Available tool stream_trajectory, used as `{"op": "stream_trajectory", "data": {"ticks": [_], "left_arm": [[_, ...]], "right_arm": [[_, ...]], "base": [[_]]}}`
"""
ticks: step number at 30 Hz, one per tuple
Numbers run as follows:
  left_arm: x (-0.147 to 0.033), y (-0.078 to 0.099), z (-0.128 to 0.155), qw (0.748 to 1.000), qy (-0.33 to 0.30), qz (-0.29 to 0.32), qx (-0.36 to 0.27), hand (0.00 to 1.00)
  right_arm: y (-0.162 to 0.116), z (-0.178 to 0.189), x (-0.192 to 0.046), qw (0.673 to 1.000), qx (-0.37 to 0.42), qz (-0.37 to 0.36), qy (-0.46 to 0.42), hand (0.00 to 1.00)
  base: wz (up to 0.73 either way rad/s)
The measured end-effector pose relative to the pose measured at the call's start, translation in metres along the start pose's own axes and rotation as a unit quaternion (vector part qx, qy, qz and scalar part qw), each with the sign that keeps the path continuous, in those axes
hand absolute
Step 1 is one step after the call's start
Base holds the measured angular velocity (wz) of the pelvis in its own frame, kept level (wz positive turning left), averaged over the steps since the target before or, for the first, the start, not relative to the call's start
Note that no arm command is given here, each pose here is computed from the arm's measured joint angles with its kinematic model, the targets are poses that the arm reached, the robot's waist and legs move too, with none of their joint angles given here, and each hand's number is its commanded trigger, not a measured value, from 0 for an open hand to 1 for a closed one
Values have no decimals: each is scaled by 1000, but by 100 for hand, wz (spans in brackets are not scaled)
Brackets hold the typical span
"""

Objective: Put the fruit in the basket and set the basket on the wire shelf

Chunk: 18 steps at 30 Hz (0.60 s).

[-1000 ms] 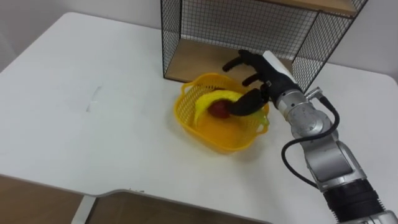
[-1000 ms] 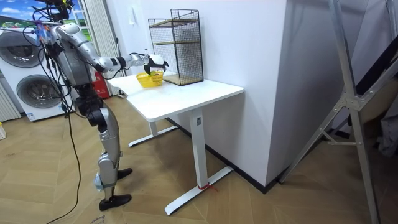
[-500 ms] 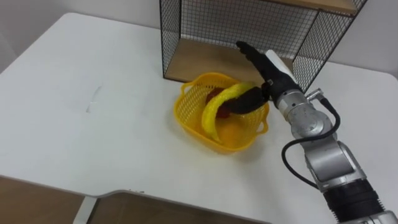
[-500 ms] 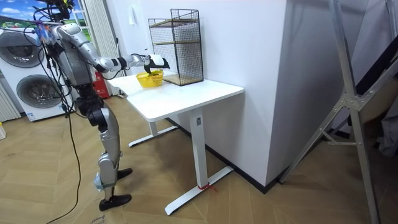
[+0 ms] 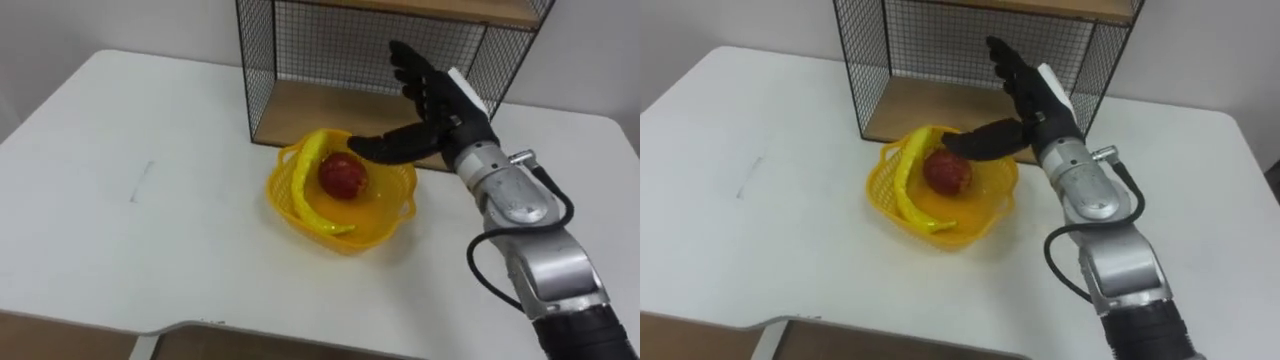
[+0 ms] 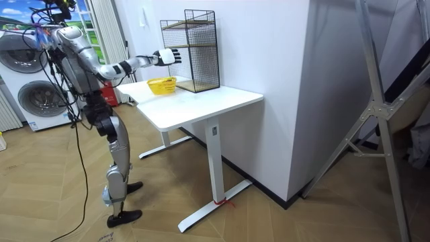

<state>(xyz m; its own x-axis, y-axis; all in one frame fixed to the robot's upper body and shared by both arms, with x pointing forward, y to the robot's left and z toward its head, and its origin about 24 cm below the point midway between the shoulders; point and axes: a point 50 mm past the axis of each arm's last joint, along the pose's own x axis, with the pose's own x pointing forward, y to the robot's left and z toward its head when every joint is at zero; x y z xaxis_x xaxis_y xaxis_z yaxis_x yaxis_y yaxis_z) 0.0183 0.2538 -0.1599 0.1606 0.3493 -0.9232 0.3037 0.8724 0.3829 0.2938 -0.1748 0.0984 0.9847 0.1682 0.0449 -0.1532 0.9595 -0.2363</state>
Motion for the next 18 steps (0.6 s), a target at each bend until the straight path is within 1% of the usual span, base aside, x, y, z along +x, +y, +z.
{"op": "stream_trajectory", "data": {"ticks": [2, 5, 6, 8, 9, 10, 11, 12, 14, 15, 17, 18], "left_arm": [[-2, -3, -11, 1000, 9, 4, -17, 0], [-3, -3, -23, 998, 21, 11, -59, 0], [-4, -3, -25, 997, 24, 13, -67, 0], [-5, -2, -32, 993, 33, 19, -108, 0], [-5, -2, -34, 992, 35, 22, -116, 0], [-5, -2, -38, 989, 43, 27, -141, 0], [-5, -1, -44, 982, 53, 34, -176, 0], [-6, -1, -47, 979, 59, 38, -193, 0], [-8, 1, -59, 957, 84, 63, -270, 0], [-9, 2, -62, 951, 90, 71, -286, 0], [-11, 6, -72, 920, 113, 103, -360, 0], [-12, 7, -75, 910, 118, 112, -380, 0]], "right_arm": [[-2, -10, -14, 1000, 25, -7, 5, 0], [-5, -29, -30, 998, 32, -20, 42, 0], [-6, -32, -33, 998, 33, -22, 47, 0], [-11, -38, -40, 997, 35, -38, 60, 0], [-13, -39, -41, 996, 35, -44, 62, 0], [-18, -42, -46, 995, 38, -59, 68, 0], [-25, -44, -49, 994, 48, -74, 70, 0], [-29, -44, -51, 993, 51, -82, 70, 0], [-42, -47, -59, 988, 64, -121, 73, 0], [-44, -47, -59, 987, 68, -129, 72, 0], [-53, -42, -68, 981, 79, -165, 60, 0], [-55, -41, -71, 980, 85, -172, 56, 0]], "base": [[0], [2], [0], [-5], [-7], [-6], [-6], [-4], [0], [0], [0], [0]]}}
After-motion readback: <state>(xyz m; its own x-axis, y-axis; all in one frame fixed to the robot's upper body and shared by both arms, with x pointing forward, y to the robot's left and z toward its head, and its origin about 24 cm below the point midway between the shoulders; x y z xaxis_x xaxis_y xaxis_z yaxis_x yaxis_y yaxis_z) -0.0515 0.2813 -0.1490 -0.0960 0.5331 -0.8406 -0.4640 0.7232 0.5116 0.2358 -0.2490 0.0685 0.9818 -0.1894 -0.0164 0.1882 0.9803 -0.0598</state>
